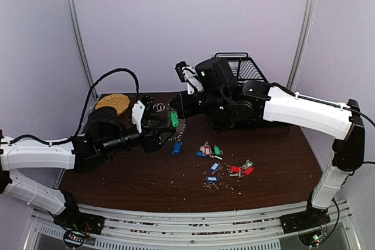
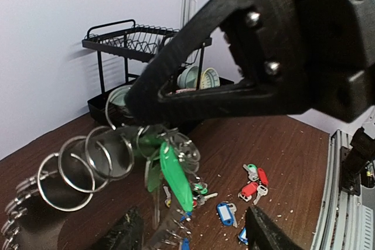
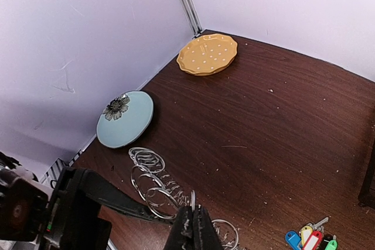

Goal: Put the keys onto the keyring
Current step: Adjust the keyring to the key storage ring.

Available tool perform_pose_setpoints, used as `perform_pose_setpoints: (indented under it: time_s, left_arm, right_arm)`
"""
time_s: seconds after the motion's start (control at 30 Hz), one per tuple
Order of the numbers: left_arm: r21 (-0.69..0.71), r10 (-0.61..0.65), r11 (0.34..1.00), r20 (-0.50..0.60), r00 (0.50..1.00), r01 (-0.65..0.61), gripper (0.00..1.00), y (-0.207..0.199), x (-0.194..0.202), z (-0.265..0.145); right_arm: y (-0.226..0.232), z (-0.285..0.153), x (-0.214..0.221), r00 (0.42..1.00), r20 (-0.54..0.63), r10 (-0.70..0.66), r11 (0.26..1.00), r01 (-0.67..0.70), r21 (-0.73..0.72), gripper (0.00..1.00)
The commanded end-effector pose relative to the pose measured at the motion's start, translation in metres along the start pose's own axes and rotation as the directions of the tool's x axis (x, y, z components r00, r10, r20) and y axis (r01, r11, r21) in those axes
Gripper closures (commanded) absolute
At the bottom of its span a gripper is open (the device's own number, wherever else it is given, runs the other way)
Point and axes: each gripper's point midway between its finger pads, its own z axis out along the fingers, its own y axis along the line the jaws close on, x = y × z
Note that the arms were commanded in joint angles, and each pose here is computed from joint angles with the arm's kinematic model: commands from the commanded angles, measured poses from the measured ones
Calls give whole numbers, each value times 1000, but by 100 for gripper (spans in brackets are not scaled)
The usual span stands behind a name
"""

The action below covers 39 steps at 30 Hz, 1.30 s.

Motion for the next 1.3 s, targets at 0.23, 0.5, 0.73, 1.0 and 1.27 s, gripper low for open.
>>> perform_pose_setpoints:
  time_s: [0.23, 0.5, 0.73, 1.0, 1.27]
  left_arm:
    - [-81, 25, 997, 124, 992, -15, 56, 14, -33, 11]
    - [-64, 21, 998, 129, 991, -13, 66, 12, -32, 17]
    - [-91, 34, 996, 134, 990, -22, 100, 16, -31, 19]
    - [-214, 188, 960, 16, 982, -180, 100, 37, -13, 6]
    - [-312, 263, 906, -114, 958, -286, 100, 56, -1, 5]
  right_arm:
    - [13, -16, -24, 995, 93, 33, 998, -28, -47, 100]
    - [14, -17, -25, 994, 99, 37, 998, -32, -51, 100]
    - [19, -16, -21, 996, 77, 36, 997, -31, -71, 100]
    - [-2, -28, -8, 999, -42, 11, 999, -13, -44, 100]
    - [4, -39, -2, 992, -129, -1, 997, -9, -75, 100]
